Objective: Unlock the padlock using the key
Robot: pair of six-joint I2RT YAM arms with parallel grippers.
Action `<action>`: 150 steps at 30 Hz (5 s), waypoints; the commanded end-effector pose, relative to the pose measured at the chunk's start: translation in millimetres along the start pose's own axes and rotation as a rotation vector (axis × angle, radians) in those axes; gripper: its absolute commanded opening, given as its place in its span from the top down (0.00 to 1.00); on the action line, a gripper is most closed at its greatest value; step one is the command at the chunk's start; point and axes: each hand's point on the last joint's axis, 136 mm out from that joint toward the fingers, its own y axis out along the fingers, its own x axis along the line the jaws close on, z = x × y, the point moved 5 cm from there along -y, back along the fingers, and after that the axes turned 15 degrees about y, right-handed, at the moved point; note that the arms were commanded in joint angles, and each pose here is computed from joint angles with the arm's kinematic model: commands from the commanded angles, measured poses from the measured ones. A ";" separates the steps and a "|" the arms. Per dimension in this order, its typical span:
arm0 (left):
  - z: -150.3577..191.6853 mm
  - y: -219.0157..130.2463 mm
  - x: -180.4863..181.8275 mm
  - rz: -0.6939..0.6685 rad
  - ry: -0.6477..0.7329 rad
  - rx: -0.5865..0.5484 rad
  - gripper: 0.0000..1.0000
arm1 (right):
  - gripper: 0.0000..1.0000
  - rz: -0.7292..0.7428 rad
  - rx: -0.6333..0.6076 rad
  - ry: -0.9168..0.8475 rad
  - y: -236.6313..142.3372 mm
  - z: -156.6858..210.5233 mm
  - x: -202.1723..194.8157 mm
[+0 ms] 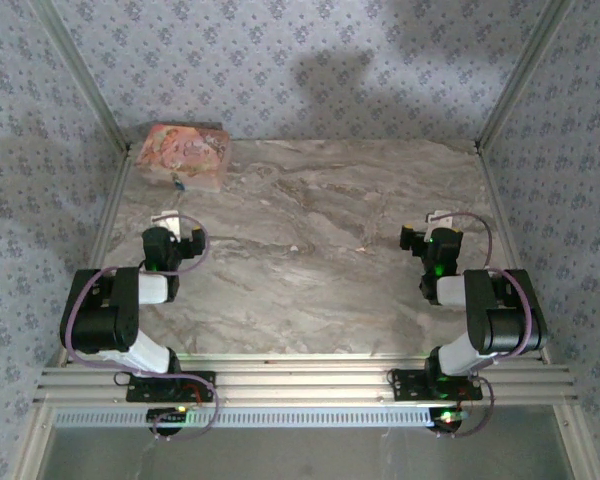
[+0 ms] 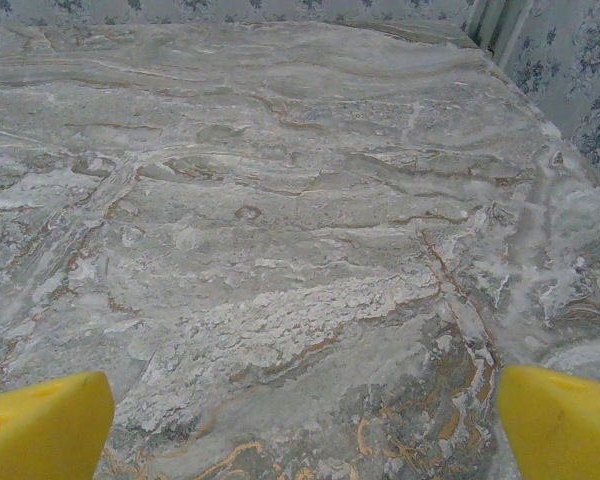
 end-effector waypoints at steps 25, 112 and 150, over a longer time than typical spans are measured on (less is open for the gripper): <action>-10.7 1.4 1.5 0.025 -0.024 -0.035 0.02 | 0.00 -0.002 -0.008 -0.006 2.2 -4.5 -0.5; -64.6 -103.7 -139.7 0.399 -0.070 0.543 0.31 | 0.02 -0.131 0.686 0.182 -90.0 -4.3 146.7; -34.4 -32.0 -136.4 0.597 -0.454 0.590 0.33 | 0.46 -0.356 1.039 0.106 -22.8 71.1 280.5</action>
